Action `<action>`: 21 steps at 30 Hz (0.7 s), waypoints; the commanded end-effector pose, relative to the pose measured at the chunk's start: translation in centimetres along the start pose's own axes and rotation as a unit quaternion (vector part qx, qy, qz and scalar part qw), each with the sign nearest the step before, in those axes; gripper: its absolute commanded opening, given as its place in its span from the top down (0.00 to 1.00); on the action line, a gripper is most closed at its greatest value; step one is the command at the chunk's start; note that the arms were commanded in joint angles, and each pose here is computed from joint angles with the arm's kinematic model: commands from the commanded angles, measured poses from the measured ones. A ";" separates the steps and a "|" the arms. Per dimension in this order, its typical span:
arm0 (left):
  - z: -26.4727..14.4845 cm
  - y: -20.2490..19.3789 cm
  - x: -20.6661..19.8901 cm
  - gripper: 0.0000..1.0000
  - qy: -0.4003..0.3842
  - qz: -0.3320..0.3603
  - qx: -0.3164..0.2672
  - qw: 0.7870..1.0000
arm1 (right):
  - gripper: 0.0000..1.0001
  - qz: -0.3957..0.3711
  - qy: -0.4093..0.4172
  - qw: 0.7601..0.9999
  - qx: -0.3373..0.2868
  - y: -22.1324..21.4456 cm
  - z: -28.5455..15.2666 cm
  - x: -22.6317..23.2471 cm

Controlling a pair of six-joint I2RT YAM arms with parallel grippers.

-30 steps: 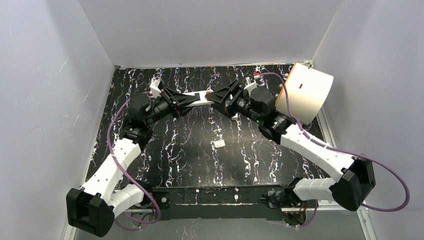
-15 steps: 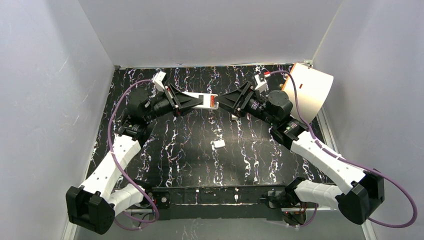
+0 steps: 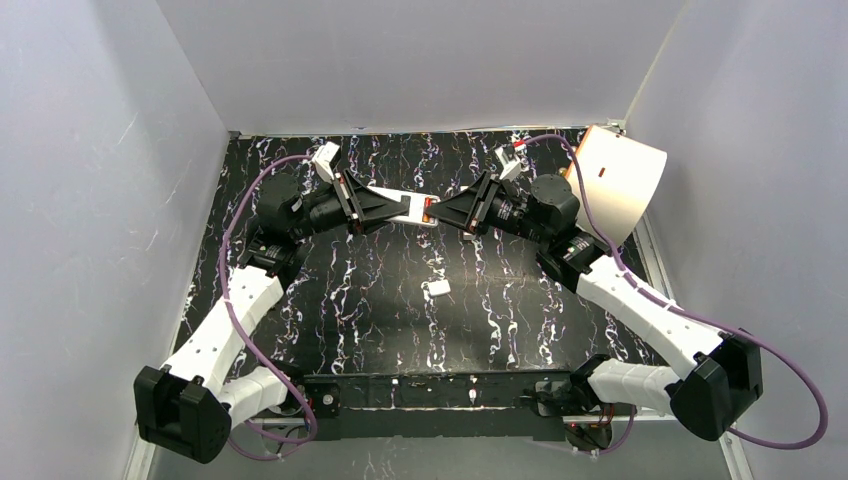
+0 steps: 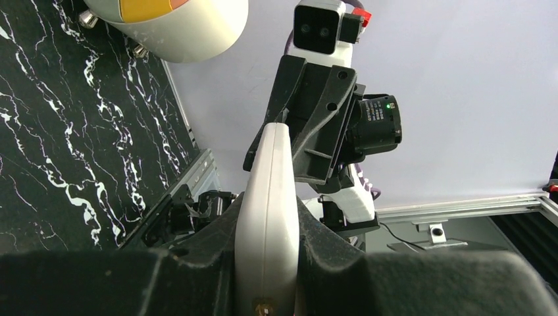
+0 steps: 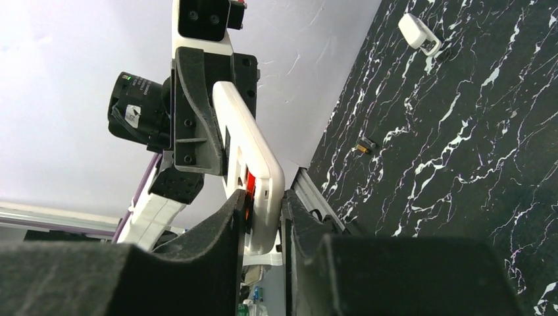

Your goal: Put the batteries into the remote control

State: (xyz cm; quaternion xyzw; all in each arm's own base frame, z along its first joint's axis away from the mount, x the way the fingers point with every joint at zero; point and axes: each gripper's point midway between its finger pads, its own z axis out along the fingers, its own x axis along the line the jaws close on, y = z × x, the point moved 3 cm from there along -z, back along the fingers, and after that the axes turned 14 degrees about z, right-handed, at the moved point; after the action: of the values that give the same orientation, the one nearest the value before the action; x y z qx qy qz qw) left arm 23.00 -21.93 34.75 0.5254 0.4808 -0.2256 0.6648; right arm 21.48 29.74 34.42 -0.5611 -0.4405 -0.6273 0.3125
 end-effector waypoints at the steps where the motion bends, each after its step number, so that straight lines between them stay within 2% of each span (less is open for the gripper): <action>1: -0.1 0.3 -2.1 1.00 -0.033 0.027 0.011 0.999 | 0.75 -0.041 0.026 0.999 0.005 0.3 0.1 1.6; 6: 0.2 0.7 -2.6 1.00 -0.039 0.009 0.021 0.999 | 0.75 -0.072 0.026 0.997 0.004 0.5 0.1 1.5; 10: 0.3 0.9 -3.5 1.00 -0.049 -0.016 0.037 0.998 | 0.71 -0.108 0.027 0.994 0.007 0.6 0.2 1.5; 12: 0.2 1.0 -3.9 1.00 -0.054 -0.015 0.040 0.998 | 0.61 -0.105 0.019 0.994 0.005 0.8 0.4 1.5; 14: 0.2 1.1 -4.0 1.00 -0.055 -0.013 0.040 0.998 | 0.45 -0.089 0.016 0.996 -0.002 1.1 0.4 1.8; 15: 0.2 1.2 -4.1 1.00 -0.056 -0.011 0.039 0.998 | 0.41 -0.082 0.020 0.996 -0.006 1.3 0.4 2.0; 18: 0.2 1.2 -3.7 1.00 -0.052 -0.012 0.039 0.998 | 0.40 -0.073 0.035 0.997 -0.011 1.6 0.0 2.8; 21: 0.1 1.3 -3.6 1.00 -0.052 -0.008 0.039 0.998 | 0.43 -0.074 0.040 0.996 -0.008 1.6 -0.4 3.0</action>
State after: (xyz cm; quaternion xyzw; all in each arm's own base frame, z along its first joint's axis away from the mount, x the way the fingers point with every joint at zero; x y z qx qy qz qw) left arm 23.72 -22.38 36.42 0.5195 0.4822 -0.2690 0.6521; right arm 22.52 29.38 35.30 -0.5313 -0.4666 -0.6515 0.2751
